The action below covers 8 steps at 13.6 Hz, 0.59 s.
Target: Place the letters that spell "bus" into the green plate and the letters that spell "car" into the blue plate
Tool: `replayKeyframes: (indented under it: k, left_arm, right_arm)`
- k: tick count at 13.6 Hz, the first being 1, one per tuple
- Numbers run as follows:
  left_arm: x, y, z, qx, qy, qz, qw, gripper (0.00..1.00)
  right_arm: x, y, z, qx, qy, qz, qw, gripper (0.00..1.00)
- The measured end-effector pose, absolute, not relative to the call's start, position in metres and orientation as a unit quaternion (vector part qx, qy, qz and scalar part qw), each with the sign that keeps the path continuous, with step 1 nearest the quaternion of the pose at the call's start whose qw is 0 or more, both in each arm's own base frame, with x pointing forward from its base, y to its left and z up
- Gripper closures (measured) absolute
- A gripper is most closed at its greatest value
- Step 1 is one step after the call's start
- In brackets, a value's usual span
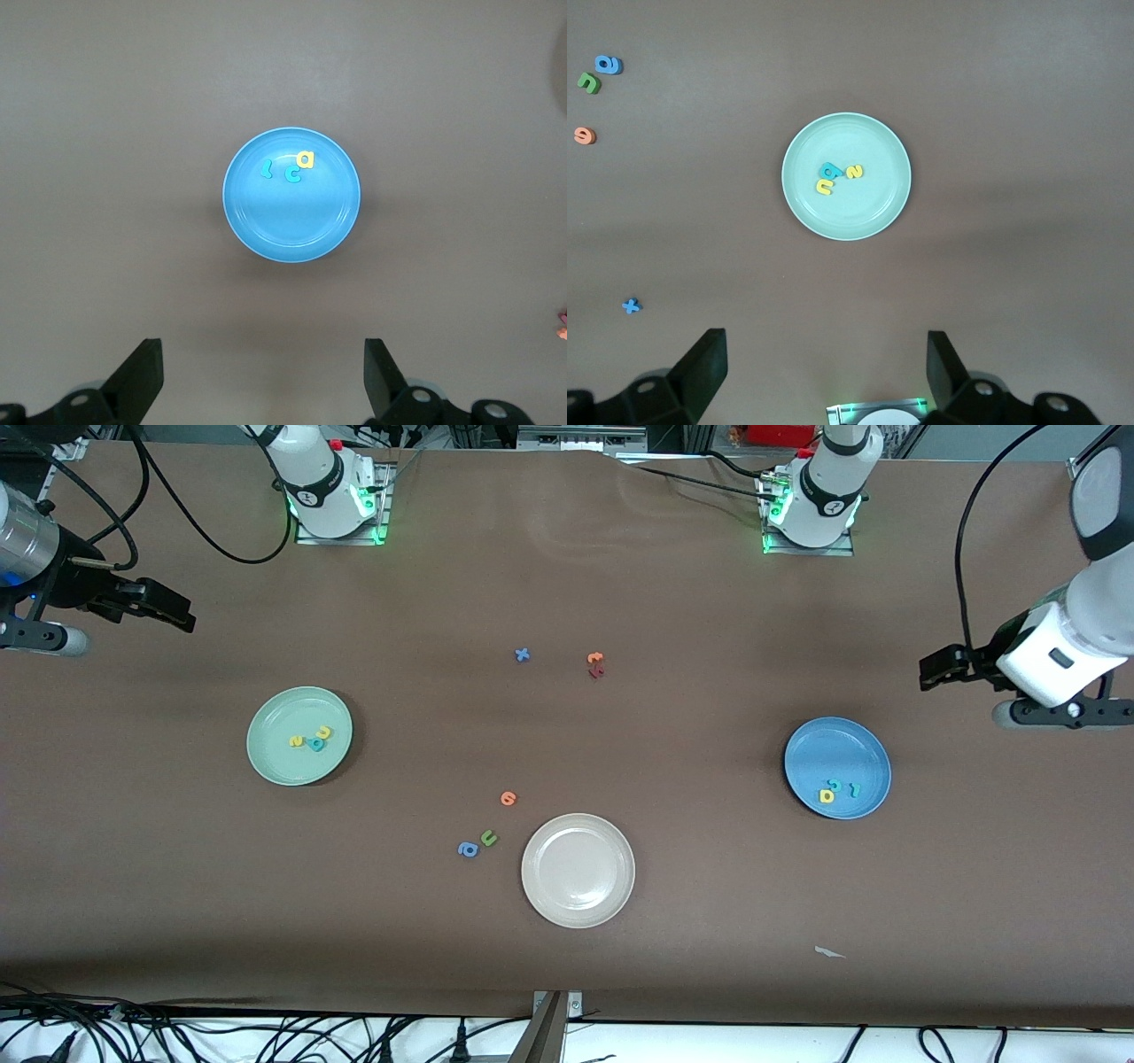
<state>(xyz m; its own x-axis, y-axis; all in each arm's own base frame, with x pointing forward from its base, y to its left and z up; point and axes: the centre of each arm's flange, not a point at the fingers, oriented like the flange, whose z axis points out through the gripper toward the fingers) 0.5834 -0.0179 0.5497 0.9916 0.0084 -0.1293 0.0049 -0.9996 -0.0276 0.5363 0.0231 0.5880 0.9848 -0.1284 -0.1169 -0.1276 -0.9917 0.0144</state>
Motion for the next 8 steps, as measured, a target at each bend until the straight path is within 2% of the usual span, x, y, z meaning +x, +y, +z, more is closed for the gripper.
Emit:
replayKeyframes:
  k: [8]
  left_arm:
    - [0.583, -0.0159, 0.5477, -0.998, 0.0, 0.069, 0.014, 0.0]
  right_arm:
    - [0.5363, 0.0231, 0.588, 0.996, -0.064, -0.059, 0.003, 0.0]
